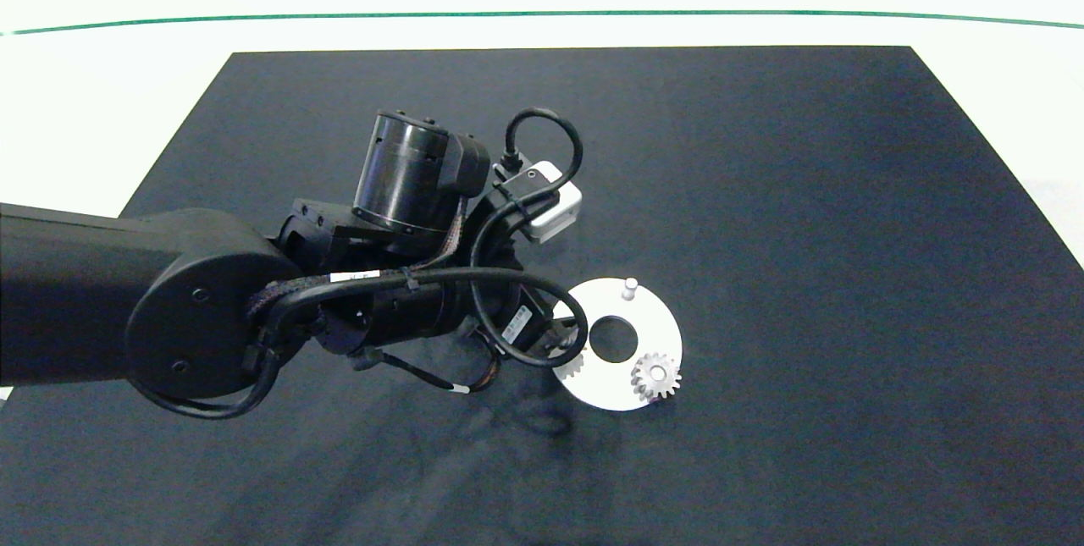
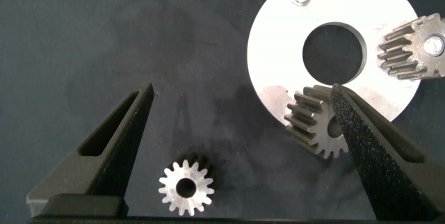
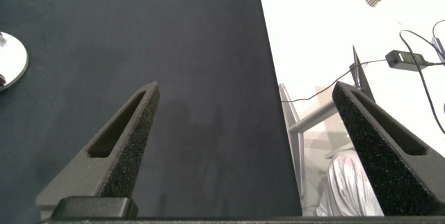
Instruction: Install three planetary gears onto the carrier pins
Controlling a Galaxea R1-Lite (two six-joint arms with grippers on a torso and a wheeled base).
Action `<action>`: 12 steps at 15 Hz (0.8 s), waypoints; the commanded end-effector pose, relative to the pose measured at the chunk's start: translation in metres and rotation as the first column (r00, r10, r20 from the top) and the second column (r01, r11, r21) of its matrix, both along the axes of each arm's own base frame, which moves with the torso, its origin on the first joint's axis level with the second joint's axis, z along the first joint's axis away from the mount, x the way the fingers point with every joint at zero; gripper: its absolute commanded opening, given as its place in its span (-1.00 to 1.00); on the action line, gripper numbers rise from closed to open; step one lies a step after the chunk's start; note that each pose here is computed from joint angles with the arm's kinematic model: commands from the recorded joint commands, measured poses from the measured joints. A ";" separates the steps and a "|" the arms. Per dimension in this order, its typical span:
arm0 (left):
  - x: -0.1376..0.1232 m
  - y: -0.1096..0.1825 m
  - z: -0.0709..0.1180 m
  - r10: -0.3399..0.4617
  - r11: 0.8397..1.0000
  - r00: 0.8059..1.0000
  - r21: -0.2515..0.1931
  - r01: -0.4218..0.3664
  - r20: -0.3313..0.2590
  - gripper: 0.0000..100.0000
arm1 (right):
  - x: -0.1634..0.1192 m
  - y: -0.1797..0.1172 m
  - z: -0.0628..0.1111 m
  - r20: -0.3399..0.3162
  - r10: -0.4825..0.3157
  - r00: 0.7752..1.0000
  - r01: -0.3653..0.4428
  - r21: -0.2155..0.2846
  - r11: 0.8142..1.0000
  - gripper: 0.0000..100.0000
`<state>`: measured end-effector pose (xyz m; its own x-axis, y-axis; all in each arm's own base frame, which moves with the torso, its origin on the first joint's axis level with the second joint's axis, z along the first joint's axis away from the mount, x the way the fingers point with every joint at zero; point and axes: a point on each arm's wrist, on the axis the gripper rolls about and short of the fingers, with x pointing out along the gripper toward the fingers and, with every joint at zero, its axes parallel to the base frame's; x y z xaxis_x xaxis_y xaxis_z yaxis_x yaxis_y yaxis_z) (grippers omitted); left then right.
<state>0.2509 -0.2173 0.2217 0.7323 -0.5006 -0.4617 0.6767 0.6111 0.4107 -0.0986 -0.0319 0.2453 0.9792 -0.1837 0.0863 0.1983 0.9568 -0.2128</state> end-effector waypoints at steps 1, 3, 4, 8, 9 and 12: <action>0.001 -0.001 -0.002 -0.001 1.000 1.000 0.004 0.001 -0.001 1.00 | 0.000 0.000 0.000 -0.001 -0.004 1.000 0.004 -0.003 1.000 1.00; 0.004 0.002 -0.002 0.000 1.000 1.000 0.002 0.000 -0.003 1.00 | -0.001 0.000 -0.001 -0.002 -0.004 1.000 0.004 -0.006 1.000 1.00; 0.005 0.003 -0.002 0.000 1.000 1.000 0.005 0.000 -0.002 1.00 | -0.001 0.000 -0.001 -0.002 -0.004 1.000 0.004 -0.006 1.000 1.00; 0.007 0.009 0.002 0.013 1.000 1.000 0.002 -0.013 0.013 1.00 | 0.000 0.000 -0.001 -0.006 -0.002 1.000 0.002 -0.007 1.000 1.00; 0.008 0.013 0.004 0.015 1.000 1.000 -0.003 -0.015 0.016 1.00 | 0.000 0.000 -0.001 -0.005 -0.001 1.000 0.001 -0.007 1.000 1.00; 0.008 0.014 0.006 0.015 1.000 1.000 -0.010 -0.015 0.021 1.00 | 0.000 0.000 -0.001 -0.007 -0.001 1.000 0.001 -0.009 1.000 1.00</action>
<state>0.2597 -0.2037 0.2258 0.7459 -0.4922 -0.4487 0.6617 0.6240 0.4156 -0.0990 -0.0322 0.2442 0.9794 -0.1819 0.0875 0.1970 0.9559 -0.2179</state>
